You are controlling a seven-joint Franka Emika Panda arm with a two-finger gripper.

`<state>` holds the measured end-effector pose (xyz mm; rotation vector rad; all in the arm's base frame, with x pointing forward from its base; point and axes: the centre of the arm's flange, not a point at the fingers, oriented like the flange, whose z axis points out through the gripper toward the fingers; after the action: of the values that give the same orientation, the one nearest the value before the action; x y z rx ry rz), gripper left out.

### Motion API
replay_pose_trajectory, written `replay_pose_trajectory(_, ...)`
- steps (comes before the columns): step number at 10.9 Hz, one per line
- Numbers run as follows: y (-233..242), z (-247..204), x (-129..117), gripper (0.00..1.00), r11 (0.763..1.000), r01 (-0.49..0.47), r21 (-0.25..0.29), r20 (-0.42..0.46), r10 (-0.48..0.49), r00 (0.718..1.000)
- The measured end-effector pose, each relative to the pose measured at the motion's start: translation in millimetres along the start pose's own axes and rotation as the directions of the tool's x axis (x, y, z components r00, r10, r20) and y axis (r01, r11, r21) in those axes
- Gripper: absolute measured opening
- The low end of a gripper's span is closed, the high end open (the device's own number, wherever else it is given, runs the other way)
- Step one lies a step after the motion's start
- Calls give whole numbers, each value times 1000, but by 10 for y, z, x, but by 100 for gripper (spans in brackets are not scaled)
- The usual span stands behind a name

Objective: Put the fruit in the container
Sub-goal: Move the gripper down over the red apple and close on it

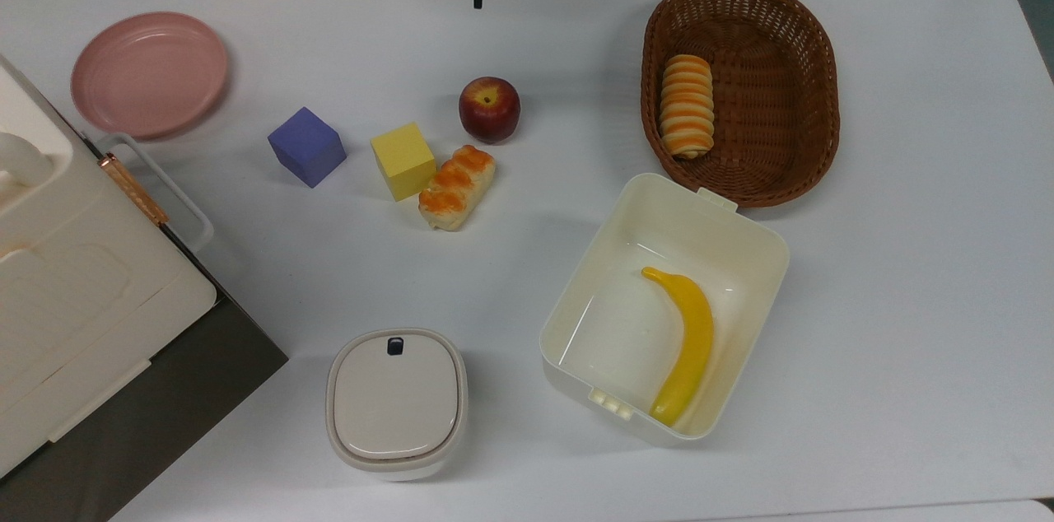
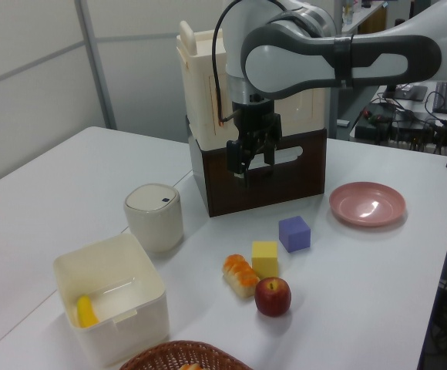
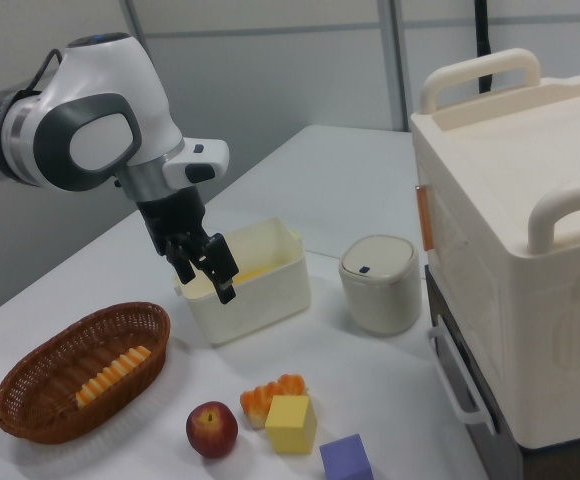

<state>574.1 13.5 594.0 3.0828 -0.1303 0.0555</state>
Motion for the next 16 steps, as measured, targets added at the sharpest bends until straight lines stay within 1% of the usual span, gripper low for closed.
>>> replay_pose_trajectory(3, -20, 12, 2, 100, 1000, -2, 18, 4, 2, 1000)
replay_pose_trajectory(5, -30, 34, -27, 100, 1000, 1, 17, 30, -2, 1000)
replay_pose_trajectory(9, -132, 82, -51, 100, 1000, 20, 16, 45, -21, 999)
replay_pose_trajectory(13, -374, 484, -159, 100, 995, 94, 15, 129, -95, 987)
replay_pose_trajectory(15, -415, 748, -186, 100, 993, 114, 38, 183, -120, 976)
replay_pose_trajectory(16, -429, 898, -143, 100, 990, 130, 45, 199, -137, 970)
